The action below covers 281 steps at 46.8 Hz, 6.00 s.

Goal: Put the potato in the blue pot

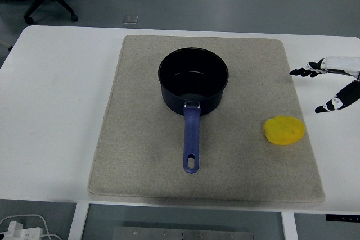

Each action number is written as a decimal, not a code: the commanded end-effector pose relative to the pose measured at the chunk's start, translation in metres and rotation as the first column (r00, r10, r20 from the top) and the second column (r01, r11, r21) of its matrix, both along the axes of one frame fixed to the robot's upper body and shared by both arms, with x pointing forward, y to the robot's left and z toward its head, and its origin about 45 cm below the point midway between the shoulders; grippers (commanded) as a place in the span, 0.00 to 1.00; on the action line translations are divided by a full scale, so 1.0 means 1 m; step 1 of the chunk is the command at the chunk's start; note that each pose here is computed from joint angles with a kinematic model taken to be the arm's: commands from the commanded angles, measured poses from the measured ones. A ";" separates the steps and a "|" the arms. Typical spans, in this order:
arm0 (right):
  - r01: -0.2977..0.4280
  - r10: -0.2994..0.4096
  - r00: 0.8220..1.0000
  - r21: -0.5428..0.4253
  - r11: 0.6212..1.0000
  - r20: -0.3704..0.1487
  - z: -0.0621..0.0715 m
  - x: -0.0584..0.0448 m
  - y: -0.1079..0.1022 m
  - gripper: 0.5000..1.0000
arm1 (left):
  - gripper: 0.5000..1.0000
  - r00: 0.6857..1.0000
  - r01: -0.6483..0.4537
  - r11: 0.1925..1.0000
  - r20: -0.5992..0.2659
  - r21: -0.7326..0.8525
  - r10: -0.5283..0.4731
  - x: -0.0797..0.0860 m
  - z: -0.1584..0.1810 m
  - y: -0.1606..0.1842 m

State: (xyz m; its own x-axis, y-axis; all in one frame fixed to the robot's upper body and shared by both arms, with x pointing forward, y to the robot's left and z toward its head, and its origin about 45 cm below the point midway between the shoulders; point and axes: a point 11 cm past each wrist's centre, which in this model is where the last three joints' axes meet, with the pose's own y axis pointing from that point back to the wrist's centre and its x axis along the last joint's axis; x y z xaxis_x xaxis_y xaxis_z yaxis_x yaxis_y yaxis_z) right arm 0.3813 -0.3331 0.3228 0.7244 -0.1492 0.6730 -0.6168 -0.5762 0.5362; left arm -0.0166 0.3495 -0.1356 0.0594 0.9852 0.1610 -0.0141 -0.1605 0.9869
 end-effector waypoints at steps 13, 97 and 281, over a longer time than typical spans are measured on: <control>0.000 -0.001 1.000 0.044 0.999 0.013 -0.037 -0.017 0.015 0.87 | 0.99 1.000 0.000 1.000 0.000 0.000 0.000 0.000 0.000 0.000; 0.009 -0.009 1.000 0.003 1.000 0.022 -0.103 -0.037 0.021 0.24 | 0.99 1.000 0.000 1.000 0.000 0.000 0.000 0.000 0.000 0.000; -0.232 0.241 0.952 -0.064 0.970 0.190 -0.024 0.083 0.246 0.73 | 0.99 1.000 0.000 1.000 0.000 0.000 0.000 0.000 0.000 0.000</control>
State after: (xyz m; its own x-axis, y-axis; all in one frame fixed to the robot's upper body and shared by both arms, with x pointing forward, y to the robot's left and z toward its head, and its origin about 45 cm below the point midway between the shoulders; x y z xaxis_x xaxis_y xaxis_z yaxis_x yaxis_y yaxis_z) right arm 0.4646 -0.0867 0.2989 0.5896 0.0400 0.8067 -0.5614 -0.6977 0.4450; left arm -0.0167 0.3495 -0.1356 0.0594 0.9852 0.1610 -0.0140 -0.1605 0.9869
